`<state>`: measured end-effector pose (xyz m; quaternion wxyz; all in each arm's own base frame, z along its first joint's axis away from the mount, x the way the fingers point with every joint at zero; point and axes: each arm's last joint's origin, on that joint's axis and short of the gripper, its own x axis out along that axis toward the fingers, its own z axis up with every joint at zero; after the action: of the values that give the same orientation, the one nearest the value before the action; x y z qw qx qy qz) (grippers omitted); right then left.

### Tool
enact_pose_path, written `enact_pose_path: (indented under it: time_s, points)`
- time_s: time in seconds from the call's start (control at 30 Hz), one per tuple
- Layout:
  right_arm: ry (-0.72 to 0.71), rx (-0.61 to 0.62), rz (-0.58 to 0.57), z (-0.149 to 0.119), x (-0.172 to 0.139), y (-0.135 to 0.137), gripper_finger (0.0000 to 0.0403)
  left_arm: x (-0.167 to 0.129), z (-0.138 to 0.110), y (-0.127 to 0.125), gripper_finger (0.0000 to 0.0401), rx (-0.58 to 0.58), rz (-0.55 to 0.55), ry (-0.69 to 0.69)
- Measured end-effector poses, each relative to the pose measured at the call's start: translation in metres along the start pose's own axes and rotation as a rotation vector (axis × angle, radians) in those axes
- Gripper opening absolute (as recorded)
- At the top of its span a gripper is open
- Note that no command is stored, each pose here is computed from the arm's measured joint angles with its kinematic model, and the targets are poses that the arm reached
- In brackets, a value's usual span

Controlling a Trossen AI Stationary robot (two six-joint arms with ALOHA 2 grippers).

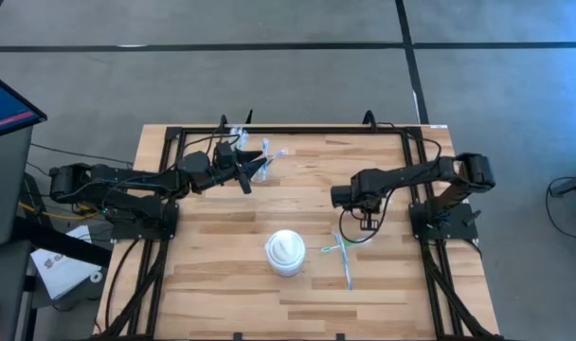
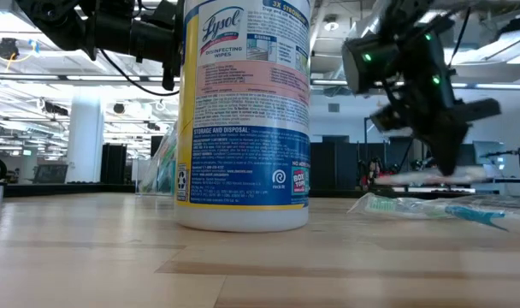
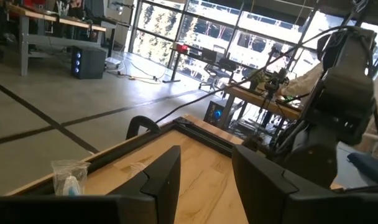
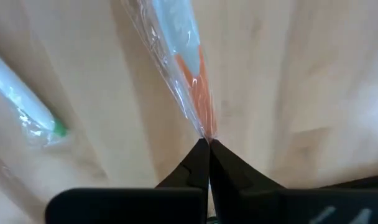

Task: Pick & Place toothbrushing station
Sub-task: Put the orange toothbrush into the transparent organizer

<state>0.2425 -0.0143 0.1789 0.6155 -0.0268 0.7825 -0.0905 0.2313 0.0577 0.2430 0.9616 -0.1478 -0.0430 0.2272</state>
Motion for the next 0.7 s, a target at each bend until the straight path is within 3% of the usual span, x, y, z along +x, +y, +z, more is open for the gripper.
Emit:
enact_pose_path:
  time_s: [0.5, 0.7]
  points:
    - [-0.27, -0.091, -0.292, 0.023, -0.108, -0.024, 0.0, 0.0, 0.0, -0.002, 0.014, -0.155, -0.081, 0.028]
    - [-0.381, -0.173, -0.426, 0.029, -0.144, -0.026, 0.0, 0.0, 0.001, -0.003, 0.014, -0.361, -0.093, 0.028]
